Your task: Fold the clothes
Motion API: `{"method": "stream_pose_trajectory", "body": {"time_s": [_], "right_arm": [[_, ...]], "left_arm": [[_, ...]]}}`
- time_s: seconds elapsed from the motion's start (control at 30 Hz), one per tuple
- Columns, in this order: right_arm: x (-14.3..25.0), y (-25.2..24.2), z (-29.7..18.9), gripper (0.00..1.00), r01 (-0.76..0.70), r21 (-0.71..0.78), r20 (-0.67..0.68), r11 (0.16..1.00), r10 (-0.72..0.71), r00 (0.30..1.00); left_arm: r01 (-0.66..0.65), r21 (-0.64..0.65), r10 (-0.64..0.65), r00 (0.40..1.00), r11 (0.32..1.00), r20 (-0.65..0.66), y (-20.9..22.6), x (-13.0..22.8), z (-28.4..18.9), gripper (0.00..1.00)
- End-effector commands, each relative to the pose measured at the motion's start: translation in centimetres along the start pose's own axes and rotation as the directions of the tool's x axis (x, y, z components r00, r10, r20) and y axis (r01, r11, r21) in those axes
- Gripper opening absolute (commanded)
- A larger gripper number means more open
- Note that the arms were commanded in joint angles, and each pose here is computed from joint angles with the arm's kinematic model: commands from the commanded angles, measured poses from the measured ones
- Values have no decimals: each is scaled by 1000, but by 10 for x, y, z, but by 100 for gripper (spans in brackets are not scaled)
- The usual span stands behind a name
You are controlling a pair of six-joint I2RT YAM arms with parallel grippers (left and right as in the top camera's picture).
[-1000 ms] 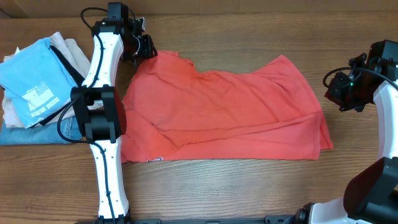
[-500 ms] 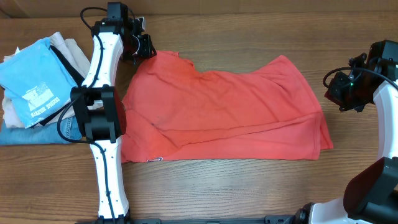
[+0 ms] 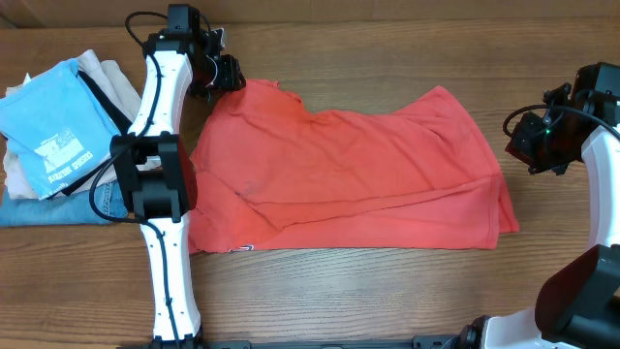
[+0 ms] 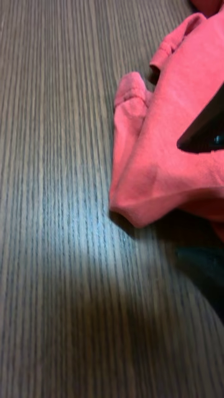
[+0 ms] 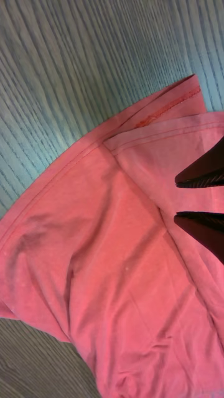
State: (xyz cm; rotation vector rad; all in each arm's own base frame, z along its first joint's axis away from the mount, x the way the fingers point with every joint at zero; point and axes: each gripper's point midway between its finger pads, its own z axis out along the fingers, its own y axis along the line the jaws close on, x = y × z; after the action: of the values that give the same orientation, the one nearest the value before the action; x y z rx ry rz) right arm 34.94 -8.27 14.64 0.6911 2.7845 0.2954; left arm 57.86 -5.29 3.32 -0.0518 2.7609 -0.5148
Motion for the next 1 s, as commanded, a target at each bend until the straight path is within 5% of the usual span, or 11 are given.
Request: {"method": "stream_pose_trajectory", "body": {"time_s": [0.0,0.27,0.4,0.7,0.97], "right_arm": [[-4,3,-6,17,8,-12,21,1000,-8,1000],[-4,3,-6,17,8,-12,21,1000,-8,1000],[-4,3,-6,17,8,-12,21,1000,-8,1000],[-9,4,-6,11,13,-16,40,1000,-12,999],[-34,12,-8,10,47,-46,141,998,-40,989]], "left_arm": [[-17,-39,15,999,999,-32,5,9,14,52],[-23,-48,21,999,999,-48,3,15,19,34],[-28,-46,25,998,999,-61,0,19,25,34],[-15,-47,12,998,999,-67,-1,20,25,9],[43,-59,-45,998,997,-44,-8,13,-12,4]]}}
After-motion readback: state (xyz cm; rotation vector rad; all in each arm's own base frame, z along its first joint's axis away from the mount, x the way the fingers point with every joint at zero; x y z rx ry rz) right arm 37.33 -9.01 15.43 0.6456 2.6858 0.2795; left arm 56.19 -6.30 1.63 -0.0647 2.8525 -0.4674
